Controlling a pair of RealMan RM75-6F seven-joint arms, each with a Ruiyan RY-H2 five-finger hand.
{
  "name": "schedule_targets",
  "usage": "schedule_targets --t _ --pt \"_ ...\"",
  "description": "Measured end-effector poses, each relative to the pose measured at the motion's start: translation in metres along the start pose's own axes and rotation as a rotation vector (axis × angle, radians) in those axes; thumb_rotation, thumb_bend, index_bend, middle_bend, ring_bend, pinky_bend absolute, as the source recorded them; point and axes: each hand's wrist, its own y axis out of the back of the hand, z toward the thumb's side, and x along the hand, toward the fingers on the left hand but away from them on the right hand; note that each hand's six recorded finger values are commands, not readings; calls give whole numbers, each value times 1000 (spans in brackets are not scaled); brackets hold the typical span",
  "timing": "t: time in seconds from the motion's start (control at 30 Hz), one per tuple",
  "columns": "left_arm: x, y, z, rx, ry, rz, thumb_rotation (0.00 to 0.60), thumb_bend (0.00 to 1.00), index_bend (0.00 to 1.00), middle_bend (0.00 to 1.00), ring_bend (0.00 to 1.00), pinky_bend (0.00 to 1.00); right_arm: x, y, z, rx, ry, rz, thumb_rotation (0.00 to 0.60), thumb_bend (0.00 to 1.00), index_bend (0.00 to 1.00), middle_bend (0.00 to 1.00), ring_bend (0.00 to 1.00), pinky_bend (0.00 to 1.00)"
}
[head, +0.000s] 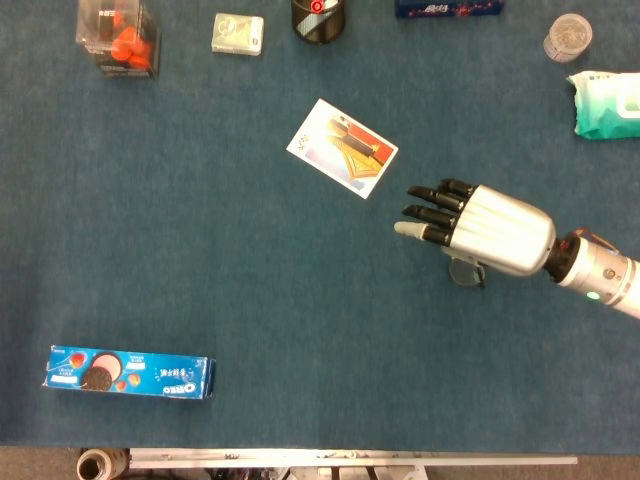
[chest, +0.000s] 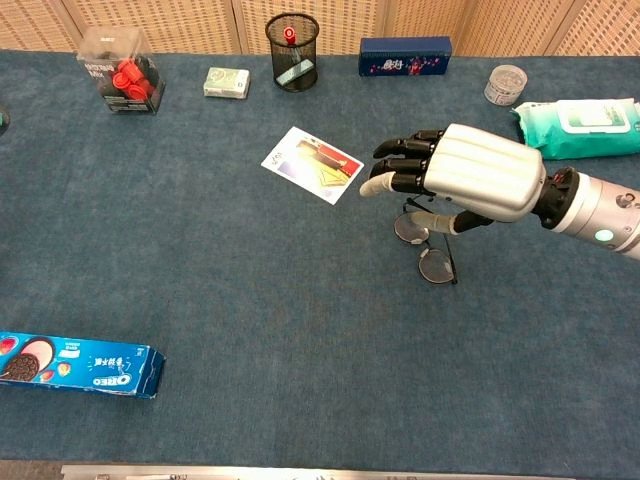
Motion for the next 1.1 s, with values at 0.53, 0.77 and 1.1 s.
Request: schedule_targets --t 0.53,0.77,1.1 --pt "0 1 0 -2 3 2 600 588 494 395 362 449 9 -10 -17 10 -60 39 600 362 266 295 174 353" --pt "0 1 -1 -3 3 2 600 588 494 395 362 449 10 -14 -19 -1 -72 37 600 362 266 295 174 353" --pt "0 1 0 -1 0 3 600 588 494 395 362 449 14 -17 -21 -9 -88 37 600 362 266 295 174 353"
